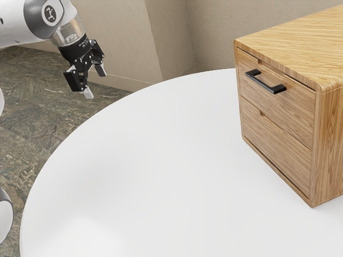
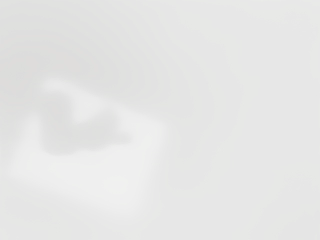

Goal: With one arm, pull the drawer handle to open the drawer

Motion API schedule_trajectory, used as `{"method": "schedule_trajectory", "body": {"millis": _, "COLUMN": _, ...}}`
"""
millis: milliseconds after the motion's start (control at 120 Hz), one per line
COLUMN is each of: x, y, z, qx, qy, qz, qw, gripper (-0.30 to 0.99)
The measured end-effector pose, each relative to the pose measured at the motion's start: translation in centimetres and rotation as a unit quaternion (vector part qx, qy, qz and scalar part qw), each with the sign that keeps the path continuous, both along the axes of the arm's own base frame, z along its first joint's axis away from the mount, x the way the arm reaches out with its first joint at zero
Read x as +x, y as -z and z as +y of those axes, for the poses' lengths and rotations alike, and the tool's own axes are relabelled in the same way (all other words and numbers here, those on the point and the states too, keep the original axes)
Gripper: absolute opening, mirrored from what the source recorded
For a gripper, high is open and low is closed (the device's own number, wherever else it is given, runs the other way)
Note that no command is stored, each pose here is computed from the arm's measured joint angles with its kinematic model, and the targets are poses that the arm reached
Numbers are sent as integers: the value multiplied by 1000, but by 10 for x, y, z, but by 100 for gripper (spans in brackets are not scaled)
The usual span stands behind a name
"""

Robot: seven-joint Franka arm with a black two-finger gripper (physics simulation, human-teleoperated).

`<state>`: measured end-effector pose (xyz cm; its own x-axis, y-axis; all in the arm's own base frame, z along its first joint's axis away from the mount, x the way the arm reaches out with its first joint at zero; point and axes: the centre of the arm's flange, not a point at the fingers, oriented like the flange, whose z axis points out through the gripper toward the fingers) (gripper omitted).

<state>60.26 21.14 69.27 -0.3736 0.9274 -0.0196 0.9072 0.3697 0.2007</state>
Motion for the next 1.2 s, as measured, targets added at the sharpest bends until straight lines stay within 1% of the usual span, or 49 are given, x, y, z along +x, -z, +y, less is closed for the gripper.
{"method": "schedule_trajectory", "body": {"millis": 350, "x": 0, "y": 0, "z": 0, "qx": 0, "qy": -3, "qz": -1, "qw": 1000, "gripper": 69}}
{"method": "schedule_trajectory", "body": {"millis": 567, "x": 0, "y": 1, "z": 0, "qx": -8, "qy": -4, "qz": -2, "qw": 1000, "gripper": 69}}
{"method": "schedule_trajectory", "body": {"millis": 608, "x": -4, "y": -5, "z": -2, "qx": -9, "qy": -4, "qz": -4, "qw": 1000, "gripper": 69}}
{"method": "schedule_trajectory", "body": {"millis": 650, "x": -17, "y": -28, "z": -8, "qx": -13, "qy": 1, "qz": -18, "qw": 1000, "gripper": 69}}
{"method": "schedule_trajectory", "body": {"millis": 675, "x": -29, "y": -48, "z": -18, "qx": -16, "qy": 11, "qz": -32, "qw": 999, "gripper": 69}}
{"method": "schedule_trajectory", "body": {"millis": 700, "x": -42, "y": -76, "z": -41, "qx": -21, "qy": 32, "qz": -52, "qw": 998, "gripper": 69}}
{"method": "schedule_trajectory", "body": {"millis": 742, "x": -55, "y": -109, "z": -100, "qx": -27, "qy": 89, "qz": -76, "qw": 993, "gripper": 69}}
{"method": "schedule_trajectory", "body": {"millis": 800, "x": -62, "y": -129, "z": -190, "qx": -23, "qy": 176, "qz": -89, "qw": 980, "gripper": 69}}
{"method": "schedule_trajectory", "body": {"millis": 850, "x": -61, "y": -128, "z": -251, "qx": -13, "qy": 241, "qz": -92, "qw": 966, "gripper": 69}}
{"method": "schedule_trajectory", "body": {"millis": 892, "x": -58, "y": -119, "z": -280, "qx": 4, "qy": 276, "qz": -85, "qw": 957, "gripper": 69}}
{"method": "schedule_trajectory", "body": {"millis": 967, "x": -48, "y": -89, "z": -295, "qx": 47, "qy": 309, "qz": -54, "qw": 948, "gripper": 69}}
{"method": "schedule_trajectory", "body": {"millis": 1000, "x": -52, "y": -74, "z": -293, "qx": 56, "qy": 326, "qz": -43, "qw": 943, "gripper": 69}}
{"method": "schedule_trajectory", "body": {"millis": 1033, "x": -62, "y": -63, "z": -289, "qx": 63, "qy": 346, "qz": -40, "qw": 935, "gripper": 69}}
{"method": "schedule_trajectory", "body": {"millis": 1075, "x": -78, "y": -56, "z": -281, "qx": 76, "qy": 369, "qz": -47, "qw": 925, "gripper": 69}}
{"method": "schedule_trajectory", "body": {"millis": 1117, "x": -97, "y": -55, "z": -270, "qx": 99, "qy": 389, "qz": -60, "qw": 914, "gripper": 69}}
{"method": "schedule_trajectory", "body": {"millis": 1158, "x": -113, "y": -60, "z": -257, "qx": 123, "qy": 404, "qz": -85, "qw": 903, "gripper": 69}}
{"method": "schedule_trajectory", "body": {"millis": 1200, "x": -120, "y": -68, "z": -254, "qx": 142, "qy": 421, "qz": -117, "qw": 888, "gripper": 69}}
